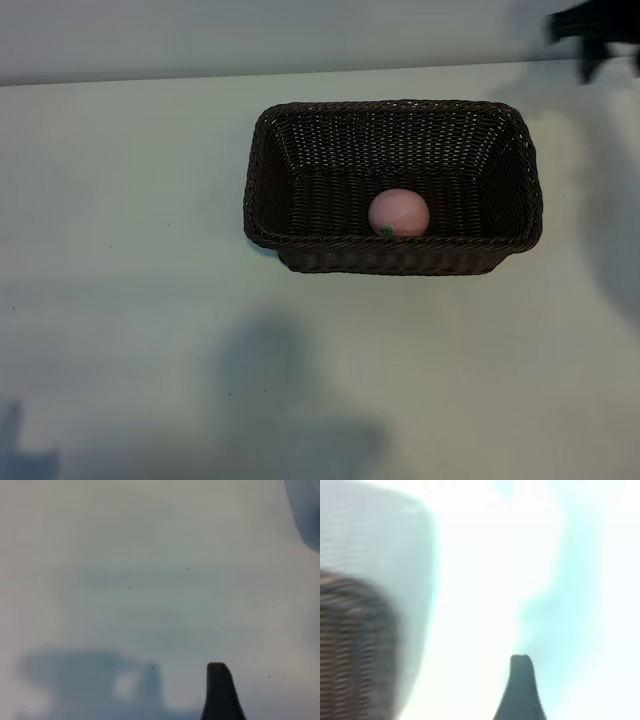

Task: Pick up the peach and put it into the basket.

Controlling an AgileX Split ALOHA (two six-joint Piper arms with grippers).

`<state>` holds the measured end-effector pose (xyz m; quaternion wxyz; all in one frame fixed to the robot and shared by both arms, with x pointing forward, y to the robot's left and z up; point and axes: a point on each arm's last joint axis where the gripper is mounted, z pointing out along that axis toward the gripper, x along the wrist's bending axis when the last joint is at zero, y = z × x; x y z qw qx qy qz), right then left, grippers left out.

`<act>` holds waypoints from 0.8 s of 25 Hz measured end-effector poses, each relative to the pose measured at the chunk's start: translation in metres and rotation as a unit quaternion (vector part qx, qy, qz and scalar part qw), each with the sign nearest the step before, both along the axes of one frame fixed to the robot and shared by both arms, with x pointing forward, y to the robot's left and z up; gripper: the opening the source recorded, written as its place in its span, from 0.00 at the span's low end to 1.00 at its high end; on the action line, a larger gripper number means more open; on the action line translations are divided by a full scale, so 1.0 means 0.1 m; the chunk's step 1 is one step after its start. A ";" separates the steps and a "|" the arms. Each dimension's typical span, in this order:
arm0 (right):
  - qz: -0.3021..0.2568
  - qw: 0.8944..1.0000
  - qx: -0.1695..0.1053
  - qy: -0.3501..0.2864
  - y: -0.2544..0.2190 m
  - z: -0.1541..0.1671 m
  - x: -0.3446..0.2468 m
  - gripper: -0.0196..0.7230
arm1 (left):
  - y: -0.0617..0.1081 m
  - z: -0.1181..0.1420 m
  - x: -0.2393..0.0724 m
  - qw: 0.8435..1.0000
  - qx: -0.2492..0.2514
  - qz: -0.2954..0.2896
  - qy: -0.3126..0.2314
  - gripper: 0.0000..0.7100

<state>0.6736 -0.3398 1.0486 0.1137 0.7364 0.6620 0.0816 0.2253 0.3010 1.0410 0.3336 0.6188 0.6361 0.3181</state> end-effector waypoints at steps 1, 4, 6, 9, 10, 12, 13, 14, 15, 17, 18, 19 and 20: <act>-0.012 1.000 0.002 0.000 -0.13 0.00 -0.01 0.75 | 0.00 0.00 0.00 1.000 0.000 0.000 0.000 0.66; -0.048 0.999 0.015 -0.002 -0.49 0.00 -0.07 0.75 | 0.00 0.00 0.00 1.000 0.000 0.000 0.000 0.66; -0.059 0.998 0.019 -0.003 -0.61 0.00 -0.10 0.75 | 0.00 0.00 0.00 1.000 0.000 0.000 0.000 0.66; -0.077 0.997 0.030 -0.006 -0.75 0.01 -0.14 0.75 | 0.00 0.00 0.00 1.000 0.000 0.000 0.000 0.66; -0.081 0.996 0.035 -0.010 -0.79 0.04 -0.16 0.75 | 0.00 0.00 0.00 1.000 0.000 0.000 0.000 0.66; -0.085 0.995 0.045 -0.024 -0.85 0.13 -0.21 0.73 | 0.00 0.00 0.00 1.000 0.000 0.000 0.000 0.66; -0.088 0.994 0.049 -0.033 -0.87 0.21 -0.25 0.72 | 0.00 0.00 0.00 1.000 0.000 0.000 0.000 0.66; -0.091 0.993 0.053 -0.044 -0.89 0.30 -0.30 0.71 | 0.00 0.00 0.00 1.000 0.000 0.000 0.000 0.66; -0.094 0.992 0.057 -0.055 -0.91 0.38 -0.34 0.70 | 0.00 0.00 0.00 1.000 0.000 0.000 0.000 0.66; -0.096 0.990 0.059 -0.082 -0.95 0.58 -0.46 0.68 | 0.00 0.00 0.00 1.000 0.000 0.000 0.000 0.66; -0.097 0.989 0.059 -0.097 -0.95 0.71 -0.53 0.68 | 0.00 0.00 0.00 1.000 0.000 0.000 0.000 0.66; -0.098 0.987 0.057 -0.114 -0.94 0.84 -0.62 0.68 | 0.00 0.00 0.00 1.000 0.000 0.000 0.000 0.66; -0.098 0.986 0.053 -0.128 -0.92 0.97 -0.72 0.67 | 0.00 0.00 0.00 1.000 0.000 0.000 0.000 0.66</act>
